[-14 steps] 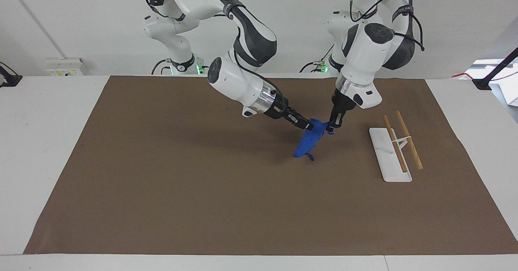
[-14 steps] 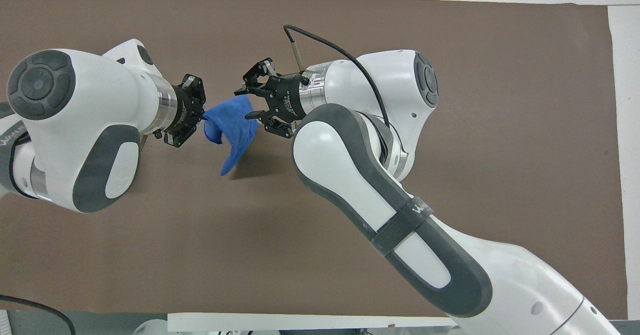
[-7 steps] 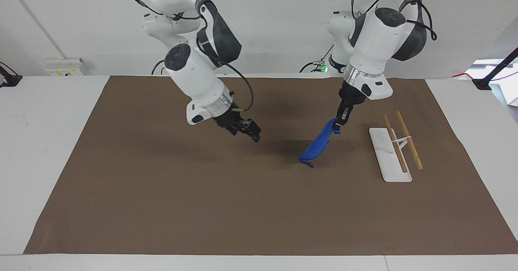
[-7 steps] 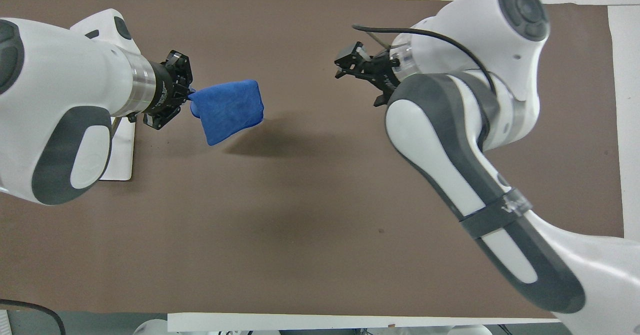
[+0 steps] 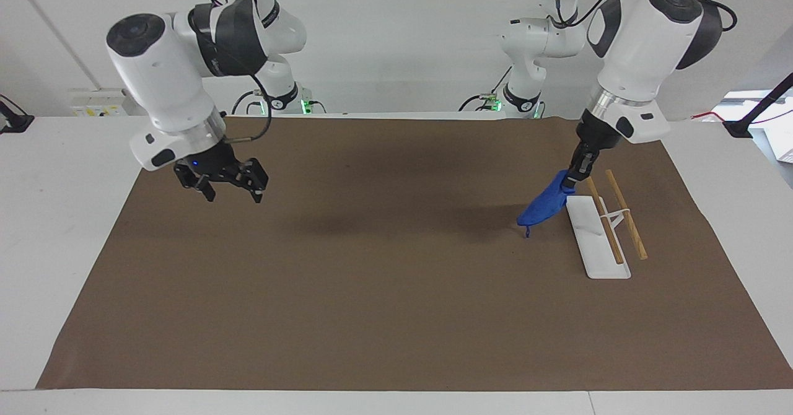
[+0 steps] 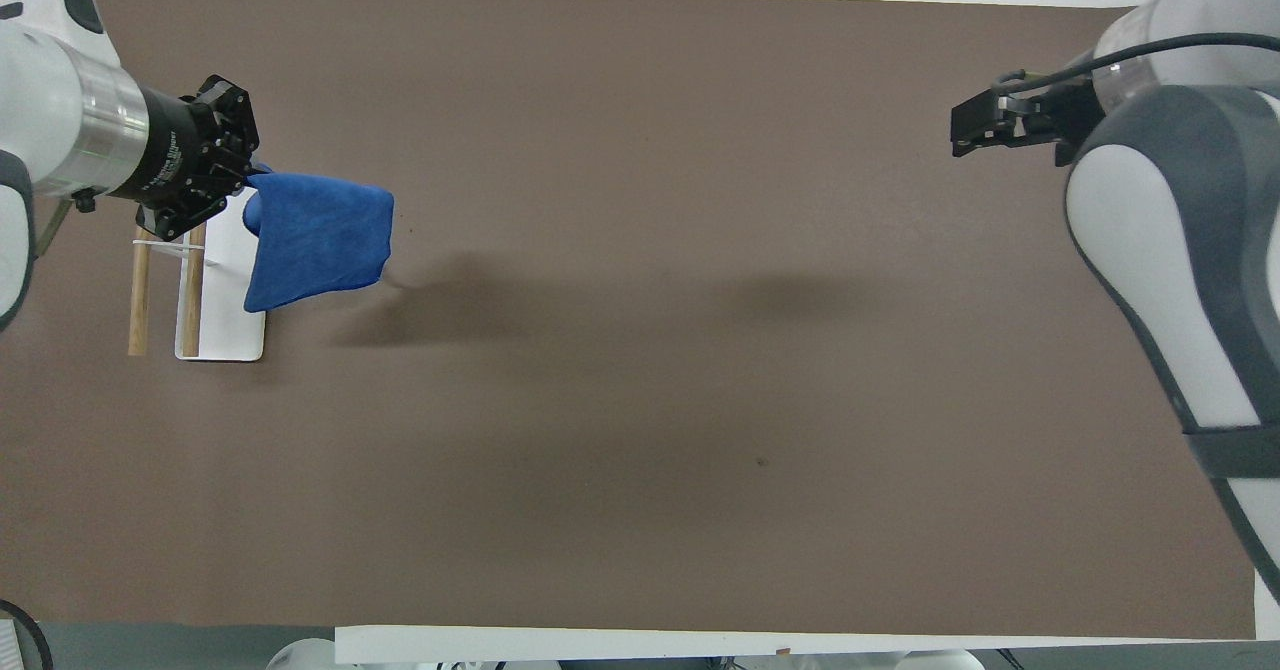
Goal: Right arm passes towel to left arm to hang
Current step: 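Drape the towel over the white rack with the left gripper and release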
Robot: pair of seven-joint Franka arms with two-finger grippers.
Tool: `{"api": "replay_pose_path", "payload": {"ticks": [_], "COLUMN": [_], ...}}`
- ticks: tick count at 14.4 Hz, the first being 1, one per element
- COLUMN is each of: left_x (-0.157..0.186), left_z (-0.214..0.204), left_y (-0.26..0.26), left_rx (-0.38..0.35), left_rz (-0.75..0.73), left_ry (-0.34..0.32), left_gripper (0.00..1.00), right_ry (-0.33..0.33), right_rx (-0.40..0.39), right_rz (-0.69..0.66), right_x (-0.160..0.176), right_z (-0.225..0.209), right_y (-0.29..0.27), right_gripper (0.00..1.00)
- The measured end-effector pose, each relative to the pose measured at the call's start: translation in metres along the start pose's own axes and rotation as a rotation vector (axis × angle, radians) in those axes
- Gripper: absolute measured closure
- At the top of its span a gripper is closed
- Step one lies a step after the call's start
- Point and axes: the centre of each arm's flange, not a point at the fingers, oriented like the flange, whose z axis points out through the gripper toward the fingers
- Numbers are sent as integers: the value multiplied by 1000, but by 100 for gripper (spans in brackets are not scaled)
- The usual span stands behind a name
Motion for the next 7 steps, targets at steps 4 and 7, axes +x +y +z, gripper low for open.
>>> {"api": "replay_pose_path", "payload": {"ticks": [4, 7], "left_x": [112, 157], "left_z": [11, 21], "left_y": [-63, -108], "left_rx": [-60, -106], "left_rz": [-32, -100], "left_ry": [78, 145], "left_gripper": [98, 98], "right_ry": [-58, -103], "right_rx": [-123, -133], "right_rz": [-53, -40], "right_x": [-40, -42], "right_z": [-77, -74], "right_y": [45, 67], "right_gripper": [0, 0]}}
